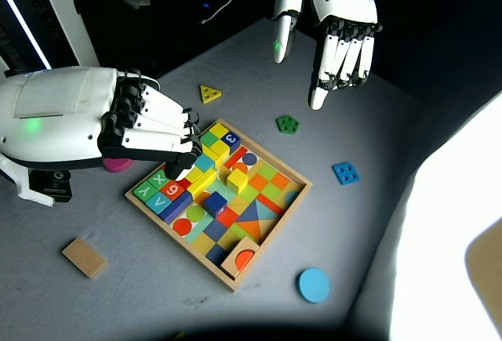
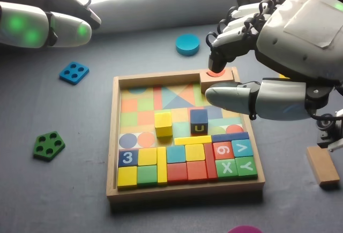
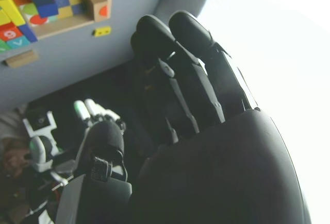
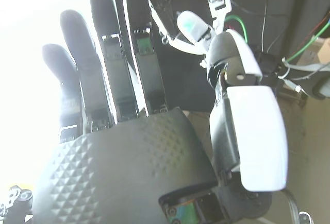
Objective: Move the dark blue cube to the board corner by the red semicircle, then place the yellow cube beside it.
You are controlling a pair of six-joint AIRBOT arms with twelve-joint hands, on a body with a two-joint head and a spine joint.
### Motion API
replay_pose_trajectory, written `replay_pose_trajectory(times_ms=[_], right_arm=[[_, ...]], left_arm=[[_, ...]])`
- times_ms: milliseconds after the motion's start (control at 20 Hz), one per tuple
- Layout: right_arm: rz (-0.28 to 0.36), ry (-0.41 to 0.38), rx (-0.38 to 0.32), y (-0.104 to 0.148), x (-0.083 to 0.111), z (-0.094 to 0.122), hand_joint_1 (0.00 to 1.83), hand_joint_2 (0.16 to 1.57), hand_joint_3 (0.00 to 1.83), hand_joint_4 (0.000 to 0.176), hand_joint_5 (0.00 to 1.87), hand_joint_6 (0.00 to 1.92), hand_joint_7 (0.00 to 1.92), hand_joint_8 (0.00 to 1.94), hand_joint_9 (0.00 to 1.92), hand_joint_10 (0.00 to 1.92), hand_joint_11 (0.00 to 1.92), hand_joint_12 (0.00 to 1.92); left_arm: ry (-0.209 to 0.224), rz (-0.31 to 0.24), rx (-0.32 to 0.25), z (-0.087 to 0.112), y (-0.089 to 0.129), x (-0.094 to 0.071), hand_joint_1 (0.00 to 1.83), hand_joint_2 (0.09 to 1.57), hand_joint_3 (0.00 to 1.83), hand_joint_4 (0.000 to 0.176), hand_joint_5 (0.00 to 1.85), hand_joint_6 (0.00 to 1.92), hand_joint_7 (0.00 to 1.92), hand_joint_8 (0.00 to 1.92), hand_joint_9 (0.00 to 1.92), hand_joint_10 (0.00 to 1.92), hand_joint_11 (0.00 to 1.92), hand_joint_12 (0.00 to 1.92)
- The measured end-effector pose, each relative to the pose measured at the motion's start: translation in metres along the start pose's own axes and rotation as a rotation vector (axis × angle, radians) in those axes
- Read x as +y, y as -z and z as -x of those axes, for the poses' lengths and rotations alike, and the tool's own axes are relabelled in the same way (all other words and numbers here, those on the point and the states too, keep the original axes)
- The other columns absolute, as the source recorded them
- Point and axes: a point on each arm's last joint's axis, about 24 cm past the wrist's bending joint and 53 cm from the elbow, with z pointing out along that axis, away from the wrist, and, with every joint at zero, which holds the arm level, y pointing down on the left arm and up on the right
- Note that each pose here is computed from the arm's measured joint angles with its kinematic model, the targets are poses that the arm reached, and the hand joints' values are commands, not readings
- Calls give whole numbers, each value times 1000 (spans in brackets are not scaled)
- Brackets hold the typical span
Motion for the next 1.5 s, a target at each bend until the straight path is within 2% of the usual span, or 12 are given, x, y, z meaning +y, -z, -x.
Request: replay_pose_trajectory(times_ms=[100, 150, 300, 450, 550, 650, 700, 800, 1050, 1200, 1400, 1500], right_arm=[[-4, 6, 4, 0, -1, -1, 0, 1165, 12, 0, 147, 16, 155, 3, 105, 29, 0, 231], [-1, 7, -2, 0, 0, 0, 0, 1161, 5, 0, 130, 5, 131, 3, 89, 15, 0, 133], [-13, 15, 9, 0, -3, -3, 0, 1158, 2, 0, 132, 3, 134, 3, 86, 9, 0, 71], [-102, 4, 50, -10, -21, -16, 0, 1161, 3, 0, 104, 0, 135, 2, 107, 16, 0, 63], [-167, -41, 82, -19, -39, -27, 0, 1155, 0, 18, 182, 22, 129, 1, 80, 4, 0, 105], [-222, -69, 121, -25, -54, -41, 0, 1142, 0, 21, 317, 41, 152, 0, 85, 2, 0, 282], [-238, -88, 141, -28, -59, -50, 0, 1135, 0, 28, 369, 41, 142, 0, 53, 9, 0, 200], [-252, -117, 173, -34, -63, -61, 0, 1133, 0, 15, 493, 68, 170, 7, 4, 0, 0, 8], [-293, -181, 202, -47, -68, -76, 0, 1148, 4, 0, 709, 148, 207, 18, 0, 0, 0, 0], [-320, -209, 254, -46, -68, -93, 0, 1146, 3, 0, 681, 126, 197, 11, 0, 0, 0, 0], [-316, -204, 254, -46, -67, -92, 0, 1151, 4, 0, 651, 104, 192, 6, 0, 0, 0, 0], [-315, -185, 259, -46, -67, -93, 0, 1155, 6, 0, 652, 100, 177, 1, 0, 0, 0, 0]], left_arm=[[-2, -1, 3, -1, 0, 0, 79, 1276, 22, 44, 128, 6, 110, 0, 120, 9, 0, 608], [1, -1, 1, 0, 0, 0, 85, 1278, 13, 51, 126, 4, 100, 0, 115, 4, 0, 594], [-3, -1, 3, -1, 0, 0, 68, 1288, 4, 48, 100, 5, 86, 2, 101, 0, 0, 515], [0, -1, 3, -1, 0, 0, 86, 1284, 0, 43, 116, 4, 90, 2, 106, 2, 0, 528], [-1, -1, 4, -1, 0, 0, 85, 1274, 0, 47, 122, 3, 98, 2, 110, 1, 0, 567], [-1, 1, 2, 0, 0, 1, 103, 1272, 0, 42, 127, 3, 106, 2, 118, 2, 0, 608], [-1, 1, 1, 0, 0, 1, 90, 1271, 0, 47, 116, 1, 100, 1, 114, 0, 0, 581], [-1, 0, 2, 0, 0, 1, 79, 1280, 2, 49, 101, 1, 74, 0, 83, 1, 0, 501], [-1, 1, 1, 0, 0, 1, 76, 1275, 2, 52, 106, 1, 96, 2, 107, 1, 0, 525], [-1, 0, 2, 0, 0, 0, 58, 1286, 3, 48, 95, 1, 94, 1, 110, 1, 0, 525], [-2, 1, 1, 0, 0, 1, 96, 1271, 0, 54, 132, 8, 105, 2, 107, 0, 0, 537], [-2, 1, 1, 0, 0, 1, 78, 1276, 0, 45, 112, 3, 97, 0, 108, 1, 0, 531]])
